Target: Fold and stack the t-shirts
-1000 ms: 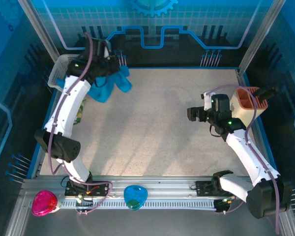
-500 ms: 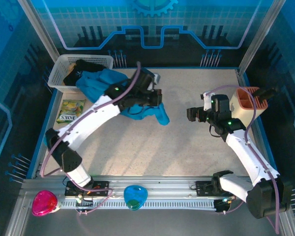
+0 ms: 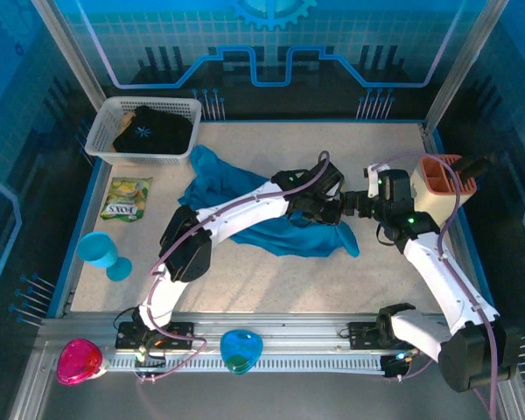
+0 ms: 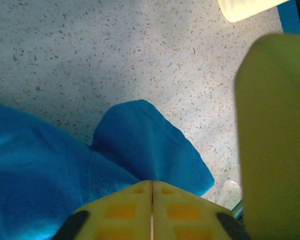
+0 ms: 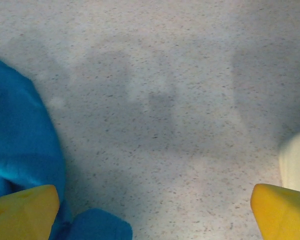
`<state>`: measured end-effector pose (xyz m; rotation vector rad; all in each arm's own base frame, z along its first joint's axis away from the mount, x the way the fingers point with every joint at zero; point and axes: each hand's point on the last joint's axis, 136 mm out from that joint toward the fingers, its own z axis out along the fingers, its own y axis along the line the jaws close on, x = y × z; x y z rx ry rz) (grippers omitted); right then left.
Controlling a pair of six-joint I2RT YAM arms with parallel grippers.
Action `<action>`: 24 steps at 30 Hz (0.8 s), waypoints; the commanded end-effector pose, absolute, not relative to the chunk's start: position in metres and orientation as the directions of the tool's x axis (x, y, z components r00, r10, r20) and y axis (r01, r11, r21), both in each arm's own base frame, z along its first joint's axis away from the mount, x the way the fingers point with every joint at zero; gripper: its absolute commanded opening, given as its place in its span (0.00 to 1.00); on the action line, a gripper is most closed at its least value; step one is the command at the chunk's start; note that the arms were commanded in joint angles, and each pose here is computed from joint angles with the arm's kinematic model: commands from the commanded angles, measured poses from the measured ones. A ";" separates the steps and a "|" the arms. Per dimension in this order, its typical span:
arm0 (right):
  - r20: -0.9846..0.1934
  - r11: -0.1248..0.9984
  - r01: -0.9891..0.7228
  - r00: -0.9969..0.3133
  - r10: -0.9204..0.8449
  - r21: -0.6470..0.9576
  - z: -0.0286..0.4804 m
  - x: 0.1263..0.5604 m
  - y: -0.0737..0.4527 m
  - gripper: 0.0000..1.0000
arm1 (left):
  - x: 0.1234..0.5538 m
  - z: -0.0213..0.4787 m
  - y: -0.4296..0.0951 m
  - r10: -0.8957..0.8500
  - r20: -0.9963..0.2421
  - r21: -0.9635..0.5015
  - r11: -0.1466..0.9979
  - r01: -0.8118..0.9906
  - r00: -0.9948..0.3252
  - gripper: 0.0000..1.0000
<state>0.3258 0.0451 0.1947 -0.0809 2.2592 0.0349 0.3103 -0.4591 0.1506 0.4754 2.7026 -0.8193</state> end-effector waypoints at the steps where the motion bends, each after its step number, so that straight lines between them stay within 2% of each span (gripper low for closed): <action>1: -0.778 0.997 -0.082 -0.626 -0.044 0.010 0.202 0.324 0.052 1.00 | 0.301 0.181 -0.488 0.254 -0.414 -0.555 0.690 0.464 -0.874 0.37; 3: -0.775 0.998 -0.061 -0.631 -0.039 -0.001 0.202 0.324 0.048 1.00 | 0.306 0.193 -0.476 0.253 -0.469 -0.504 0.710 0.492 -0.846 0.60; 4: -0.772 0.999 -0.054 -0.635 -0.036 -0.003 0.201 0.324 0.047 1.00 | 0.309 0.202 -0.466 0.249 -0.505 -0.463 0.730 0.503 -0.826 0.68; 6: -0.762 0.999 -0.045 -0.647 -0.030 -0.001 0.199 0.324 0.046 1.00 | 0.317 0.222 -0.441 0.236 -0.576 -0.375 0.774 0.510 -0.782 0.77; 7: -0.753 0.999 -0.049 -0.658 -0.027 0.006 0.195 0.323 0.048 1.00 | 0.322 0.235 -0.424 0.225 -0.611 -0.330 0.800 0.502 -0.759 0.85; 8: -0.744 0.998 -0.058 -0.667 -0.026 0.016 0.192 0.323 0.051 1.00 | 0.326 0.243 -0.410 0.216 -0.634 -0.292 0.823 0.488 -0.743 0.98; 12: -0.715 0.989 -0.112 -0.699 -0.012 0.092 0.186 0.326 0.076 0.99 | 0.341 0.273 -0.334 0.140 -0.686 -0.187 0.914 0.359 -0.714 0.99; 15: -0.677 0.980 -0.157 -0.735 -0.036 0.118 0.169 0.326 0.102 0.99 | 0.345 0.271 -0.277 0.059 -0.679 -0.152 0.964 0.218 -0.732 0.99; 19: -0.614 0.962 -0.220 -0.786 -0.077 0.160 0.142 0.332 0.146 0.98 | 0.346 0.238 -0.211 -0.090 -0.607 -0.169 0.986 0.017 -0.790 0.98; 24: -0.511 0.940 -0.244 -0.855 -0.092 0.239 0.103 0.347 0.197 0.94 | 0.346 0.173 -0.164 -0.262 -0.470 -0.231 0.958 -0.169 -0.843 0.84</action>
